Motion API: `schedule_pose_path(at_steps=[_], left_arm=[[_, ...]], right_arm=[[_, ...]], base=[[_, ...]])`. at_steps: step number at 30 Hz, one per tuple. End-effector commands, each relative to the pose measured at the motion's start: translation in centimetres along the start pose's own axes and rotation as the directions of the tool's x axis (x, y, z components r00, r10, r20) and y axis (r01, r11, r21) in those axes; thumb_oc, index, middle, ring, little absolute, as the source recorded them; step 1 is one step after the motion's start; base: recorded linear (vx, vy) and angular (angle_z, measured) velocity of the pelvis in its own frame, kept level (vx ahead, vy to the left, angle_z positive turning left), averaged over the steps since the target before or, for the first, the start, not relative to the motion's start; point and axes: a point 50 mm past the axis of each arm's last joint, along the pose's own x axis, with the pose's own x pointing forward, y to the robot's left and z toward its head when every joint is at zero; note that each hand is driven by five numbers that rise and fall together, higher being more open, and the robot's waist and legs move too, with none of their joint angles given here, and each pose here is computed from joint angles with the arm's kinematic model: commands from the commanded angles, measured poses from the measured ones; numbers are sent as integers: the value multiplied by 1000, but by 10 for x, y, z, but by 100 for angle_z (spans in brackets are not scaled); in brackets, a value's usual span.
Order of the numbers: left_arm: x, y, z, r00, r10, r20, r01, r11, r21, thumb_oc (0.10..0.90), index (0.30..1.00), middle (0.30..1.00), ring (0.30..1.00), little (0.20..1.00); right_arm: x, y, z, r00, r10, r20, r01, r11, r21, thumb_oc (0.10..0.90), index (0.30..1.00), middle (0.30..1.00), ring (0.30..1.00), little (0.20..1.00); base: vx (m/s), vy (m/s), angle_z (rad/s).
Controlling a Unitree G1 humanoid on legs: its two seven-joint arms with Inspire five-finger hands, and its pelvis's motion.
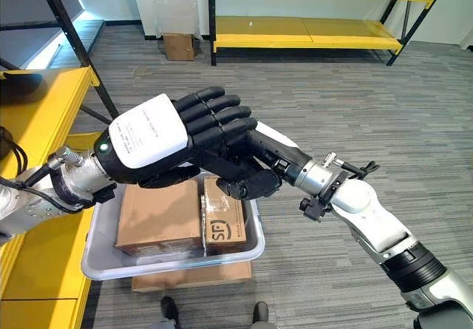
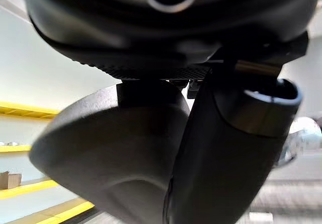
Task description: Move parts from the plastic box to the shelf.
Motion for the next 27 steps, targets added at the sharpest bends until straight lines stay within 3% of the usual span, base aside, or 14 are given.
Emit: schedule_pose_path(at_steps=[1, 12, 27], left_arm=[[1, 8, -10, 999, 36, -21, -35, 998, 43, 900, 1000, 1000, 1000, 1000], [-16, -4, -26, 990, 4, -141, 3, 999, 50, 900, 1000, 1000, 1000, 1000], [-32, 7, -39, 969, 67, -238, -40, 992, 116, 900, 1000, 1000, 1000, 1000]], right_arm=[[15, -18, 70, 930, -25, 367, 66, 993, -101, 400, 300, 300, 300, 300], [15, -20, 70, 926, -41, 375, 84, 991, -100, 400, 300, 300, 300, 300], [12, -21, 67, 927, -62, 371, 104, 990, -95, 400, 300, 300, 300, 300]], base=[[0, 0, 0], [0, 0, 0], [0, 0, 0]])
